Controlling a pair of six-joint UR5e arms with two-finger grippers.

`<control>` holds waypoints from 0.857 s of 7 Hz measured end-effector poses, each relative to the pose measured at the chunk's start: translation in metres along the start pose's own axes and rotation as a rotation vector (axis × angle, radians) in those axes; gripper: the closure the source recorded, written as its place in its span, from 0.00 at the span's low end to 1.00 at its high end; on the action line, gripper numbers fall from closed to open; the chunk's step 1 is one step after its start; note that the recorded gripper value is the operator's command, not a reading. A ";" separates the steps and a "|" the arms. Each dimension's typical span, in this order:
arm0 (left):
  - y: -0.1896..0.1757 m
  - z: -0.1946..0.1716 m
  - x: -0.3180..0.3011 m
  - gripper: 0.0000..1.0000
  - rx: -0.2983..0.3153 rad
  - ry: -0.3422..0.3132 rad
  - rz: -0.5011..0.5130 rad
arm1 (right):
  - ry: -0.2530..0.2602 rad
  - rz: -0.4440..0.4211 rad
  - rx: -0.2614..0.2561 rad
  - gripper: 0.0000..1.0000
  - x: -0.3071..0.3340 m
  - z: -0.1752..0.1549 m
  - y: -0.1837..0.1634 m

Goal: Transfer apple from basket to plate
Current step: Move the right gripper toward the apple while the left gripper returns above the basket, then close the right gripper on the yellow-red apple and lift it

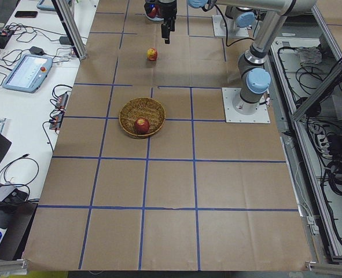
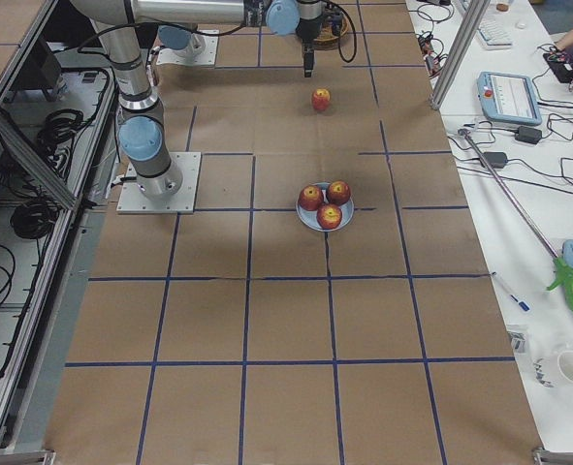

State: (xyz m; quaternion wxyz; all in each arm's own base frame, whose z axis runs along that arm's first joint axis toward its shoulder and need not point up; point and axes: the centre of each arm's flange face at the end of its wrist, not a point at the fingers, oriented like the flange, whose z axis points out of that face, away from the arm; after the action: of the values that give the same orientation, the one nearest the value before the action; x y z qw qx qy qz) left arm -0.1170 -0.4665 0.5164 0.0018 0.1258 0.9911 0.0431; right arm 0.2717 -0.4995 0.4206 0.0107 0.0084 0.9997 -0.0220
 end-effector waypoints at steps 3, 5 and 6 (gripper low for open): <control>0.000 0.000 0.000 0.01 0.000 0.000 0.000 | -0.011 0.027 0.022 0.00 -0.098 0.094 -0.030; -0.003 0.003 -0.001 0.01 -0.006 0.002 0.000 | 0.029 0.027 0.021 0.00 -0.111 0.154 -0.043; -0.003 0.004 -0.001 0.01 -0.007 0.003 0.000 | 0.055 0.022 0.016 0.00 -0.111 0.173 -0.046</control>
State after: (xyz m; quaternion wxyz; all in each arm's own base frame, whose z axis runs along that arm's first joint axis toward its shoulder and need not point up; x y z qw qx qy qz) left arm -0.1169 -0.4694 0.5123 0.0008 0.1258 0.9910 0.0465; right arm 0.3856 -0.5544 0.2525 -0.0166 0.0198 0.9992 -0.0294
